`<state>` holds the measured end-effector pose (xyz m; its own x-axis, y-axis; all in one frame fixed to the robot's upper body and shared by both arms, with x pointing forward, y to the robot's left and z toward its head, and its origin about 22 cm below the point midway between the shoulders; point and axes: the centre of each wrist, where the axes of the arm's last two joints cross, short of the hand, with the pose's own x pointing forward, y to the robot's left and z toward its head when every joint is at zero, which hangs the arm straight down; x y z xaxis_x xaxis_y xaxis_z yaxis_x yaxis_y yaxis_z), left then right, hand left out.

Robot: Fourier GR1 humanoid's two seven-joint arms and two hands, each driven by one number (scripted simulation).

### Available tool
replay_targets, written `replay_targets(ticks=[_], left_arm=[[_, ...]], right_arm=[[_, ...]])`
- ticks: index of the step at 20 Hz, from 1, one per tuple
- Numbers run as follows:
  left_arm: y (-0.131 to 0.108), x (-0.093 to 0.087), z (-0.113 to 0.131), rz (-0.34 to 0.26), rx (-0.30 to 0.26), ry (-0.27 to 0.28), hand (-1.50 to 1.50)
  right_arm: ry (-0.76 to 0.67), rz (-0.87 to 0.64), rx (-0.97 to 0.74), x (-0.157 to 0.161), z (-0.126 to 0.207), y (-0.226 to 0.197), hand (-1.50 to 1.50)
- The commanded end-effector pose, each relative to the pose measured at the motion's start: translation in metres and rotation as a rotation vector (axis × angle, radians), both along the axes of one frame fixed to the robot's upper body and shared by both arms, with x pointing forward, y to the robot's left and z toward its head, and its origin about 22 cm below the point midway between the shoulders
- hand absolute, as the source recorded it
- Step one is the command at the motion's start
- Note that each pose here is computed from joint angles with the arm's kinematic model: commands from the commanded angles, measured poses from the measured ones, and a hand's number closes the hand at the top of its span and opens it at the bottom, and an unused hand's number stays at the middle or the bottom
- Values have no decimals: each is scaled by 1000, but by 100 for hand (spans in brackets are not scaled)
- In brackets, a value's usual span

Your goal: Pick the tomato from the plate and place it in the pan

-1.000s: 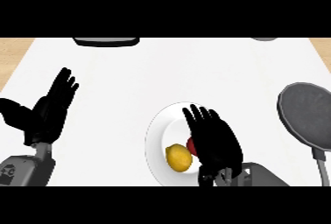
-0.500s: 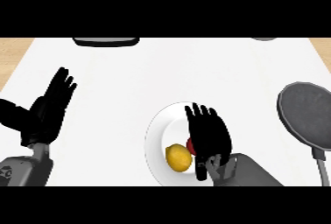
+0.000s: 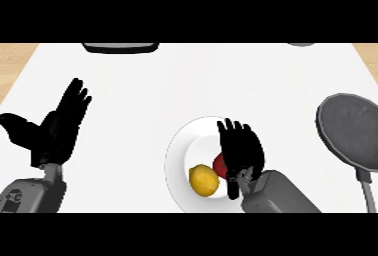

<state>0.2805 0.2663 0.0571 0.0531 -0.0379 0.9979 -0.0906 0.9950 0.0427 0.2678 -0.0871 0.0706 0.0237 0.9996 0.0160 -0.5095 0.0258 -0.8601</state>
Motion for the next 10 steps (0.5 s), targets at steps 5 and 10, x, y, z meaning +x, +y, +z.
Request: replay_targets(ticks=[5, 10], left_arm=[[-6, -13, 6, -16, -14, 2, 0], [7, -4, 16, -6, -13, 29, 0]], right_arm=[[-7, -69, 3, -15, -16, 14, -150], [21, -66, 24, 14, -33, 4, -150]])
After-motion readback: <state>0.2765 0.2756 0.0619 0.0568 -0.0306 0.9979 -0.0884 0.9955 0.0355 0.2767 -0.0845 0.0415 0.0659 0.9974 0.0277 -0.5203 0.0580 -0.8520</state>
